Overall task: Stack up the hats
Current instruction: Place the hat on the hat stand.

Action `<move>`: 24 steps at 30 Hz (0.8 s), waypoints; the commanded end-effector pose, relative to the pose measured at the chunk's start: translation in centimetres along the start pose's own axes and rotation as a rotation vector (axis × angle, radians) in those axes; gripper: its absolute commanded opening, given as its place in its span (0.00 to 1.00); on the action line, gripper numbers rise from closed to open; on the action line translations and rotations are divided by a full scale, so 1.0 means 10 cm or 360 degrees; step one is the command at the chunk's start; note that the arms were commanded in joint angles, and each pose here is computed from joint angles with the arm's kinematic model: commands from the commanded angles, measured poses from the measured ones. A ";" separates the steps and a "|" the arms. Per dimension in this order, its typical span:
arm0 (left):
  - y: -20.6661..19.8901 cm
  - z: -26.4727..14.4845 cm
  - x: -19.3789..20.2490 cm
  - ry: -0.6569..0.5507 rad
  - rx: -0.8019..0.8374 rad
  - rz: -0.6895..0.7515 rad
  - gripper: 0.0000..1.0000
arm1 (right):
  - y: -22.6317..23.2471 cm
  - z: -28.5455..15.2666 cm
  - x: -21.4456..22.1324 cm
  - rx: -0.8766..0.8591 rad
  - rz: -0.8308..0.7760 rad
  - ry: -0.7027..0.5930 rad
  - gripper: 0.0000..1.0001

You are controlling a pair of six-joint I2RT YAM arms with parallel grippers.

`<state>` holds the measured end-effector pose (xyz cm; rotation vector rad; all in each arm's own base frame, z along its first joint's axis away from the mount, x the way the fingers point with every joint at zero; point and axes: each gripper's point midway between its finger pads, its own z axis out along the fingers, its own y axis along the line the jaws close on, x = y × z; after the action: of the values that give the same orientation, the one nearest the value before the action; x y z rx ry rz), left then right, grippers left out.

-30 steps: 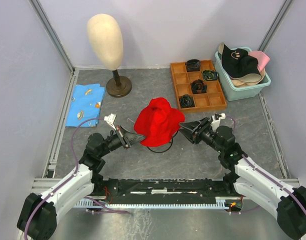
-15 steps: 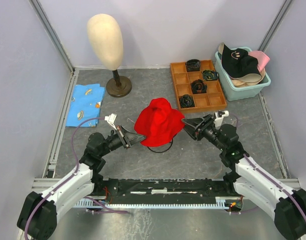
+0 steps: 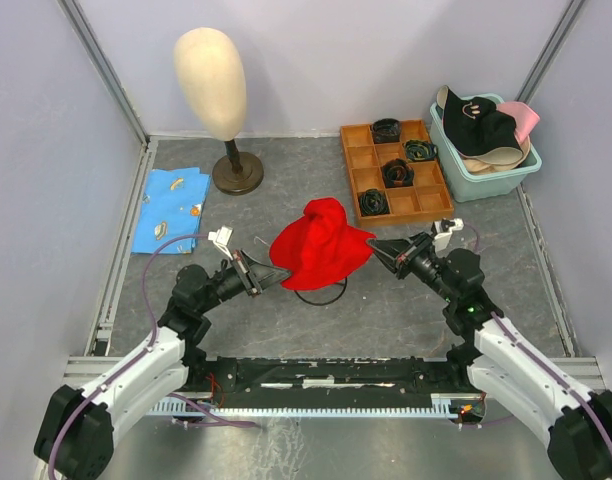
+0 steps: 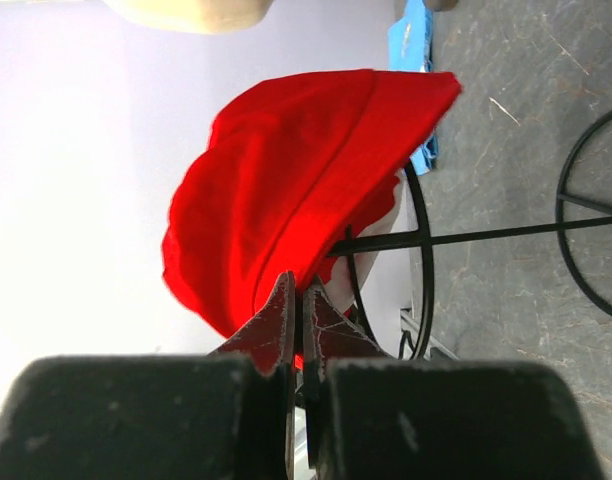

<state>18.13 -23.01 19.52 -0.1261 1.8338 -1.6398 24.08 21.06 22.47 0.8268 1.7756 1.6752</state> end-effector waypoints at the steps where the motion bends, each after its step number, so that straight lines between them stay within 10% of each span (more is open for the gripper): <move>1: -0.08 -0.03 -0.13 -0.0128 0.0024 0.0050 0.25 | -0.01 -0.13 -0.03 -0.0017 -0.0034 -0.0030 0.00; 11: 0.16 -0.16 -0.27 -0.0317 -0.0159 -0.0002 0.41 | -0.12 -0.18 0.01 0.0048 -0.0078 0.0002 0.00; 24: 0.35 -0.05 -0.31 -0.0333 -0.0211 -0.0015 0.03 | -0.44 -0.25 0.09 0.0232 -0.0140 0.0086 0.00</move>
<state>20.78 -20.35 16.32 -0.3846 1.8535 -1.4467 21.93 20.10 18.70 0.8138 1.9172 1.5744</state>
